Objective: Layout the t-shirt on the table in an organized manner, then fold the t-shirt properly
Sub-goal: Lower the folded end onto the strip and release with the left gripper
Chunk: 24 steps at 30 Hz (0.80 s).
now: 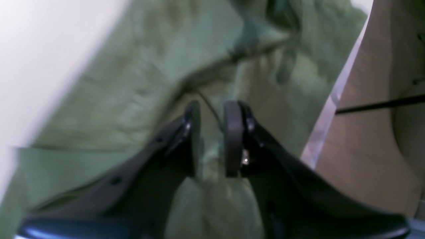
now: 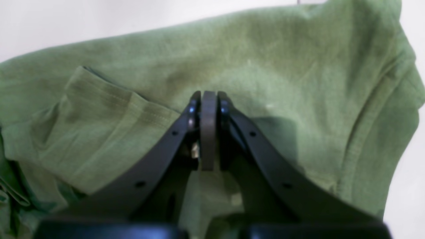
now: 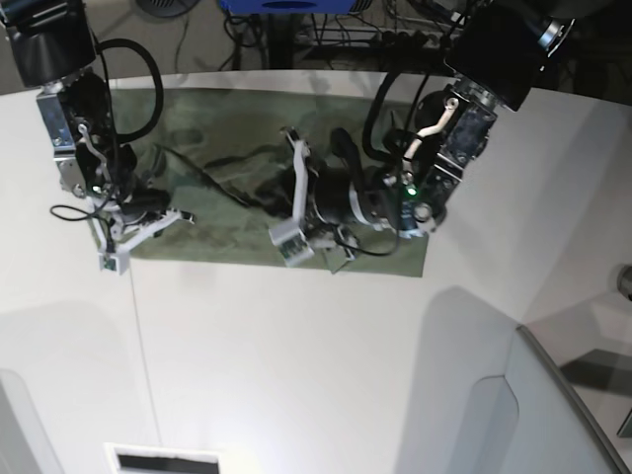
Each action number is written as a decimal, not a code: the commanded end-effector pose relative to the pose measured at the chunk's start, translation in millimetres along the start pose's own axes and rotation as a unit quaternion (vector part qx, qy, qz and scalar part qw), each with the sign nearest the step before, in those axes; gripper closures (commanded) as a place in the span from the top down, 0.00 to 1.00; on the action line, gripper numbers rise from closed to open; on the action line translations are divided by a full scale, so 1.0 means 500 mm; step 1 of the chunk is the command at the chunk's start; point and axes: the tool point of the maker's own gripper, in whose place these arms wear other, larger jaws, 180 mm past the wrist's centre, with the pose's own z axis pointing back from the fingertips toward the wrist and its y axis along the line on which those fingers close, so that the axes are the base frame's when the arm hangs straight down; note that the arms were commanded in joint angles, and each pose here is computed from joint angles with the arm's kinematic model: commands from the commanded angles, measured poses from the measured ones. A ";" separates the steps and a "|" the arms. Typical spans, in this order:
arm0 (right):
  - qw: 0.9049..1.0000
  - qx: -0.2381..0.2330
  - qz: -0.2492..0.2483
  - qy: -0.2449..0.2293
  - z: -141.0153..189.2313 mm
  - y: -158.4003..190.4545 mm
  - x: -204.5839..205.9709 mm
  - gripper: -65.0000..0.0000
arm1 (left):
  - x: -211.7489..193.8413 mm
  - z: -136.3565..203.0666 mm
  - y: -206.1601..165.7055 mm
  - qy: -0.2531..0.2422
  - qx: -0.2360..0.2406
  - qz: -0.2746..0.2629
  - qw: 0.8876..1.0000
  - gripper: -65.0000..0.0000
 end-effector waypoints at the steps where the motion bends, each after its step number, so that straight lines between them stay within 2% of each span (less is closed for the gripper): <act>1: 1.000 0.004 0.001 -0.025 0.003 0.001 0.038 0.02 | 0.032 0.029 0.052 -0.027 0.049 0.014 0.998 0.09; 2: 1.000 0.004 0.001 -0.025 0.003 0.000 0.037 0.02 | 0.028 0.047 0.088 -0.031 0.088 0.035 0.995 0.01; 5: 1.000 0.003 0.000 -0.025 0.004 -0.001 0.038 0.02 | -0.024 0.099 0.168 -0.004 0.181 0.052 0.982 0.00; 10: 1.000 0.004 -0.001 -0.027 0.003 0.001 0.041 0.02 | -0.121 0.134 0.224 0.084 0.259 0.011 0.962 0.00; 12: 1.000 0.005 0.000 -0.027 0.003 0.004 0.041 0.02 | -0.155 0.138 0.227 0.115 0.272 -0.005 0.955 0.00; 17: 1.000 0.007 0.001 -0.026 0.002 0.007 0.040 0.02 | -0.192 0.142 0.235 0.152 0.292 -0.021 0.944 0.00; 24: 1.000 0.004 -0.001 -0.025 0.003 0.000 0.038 0.02 | -0.210 0.135 0.235 0.156 0.291 0.003 0.944 0.00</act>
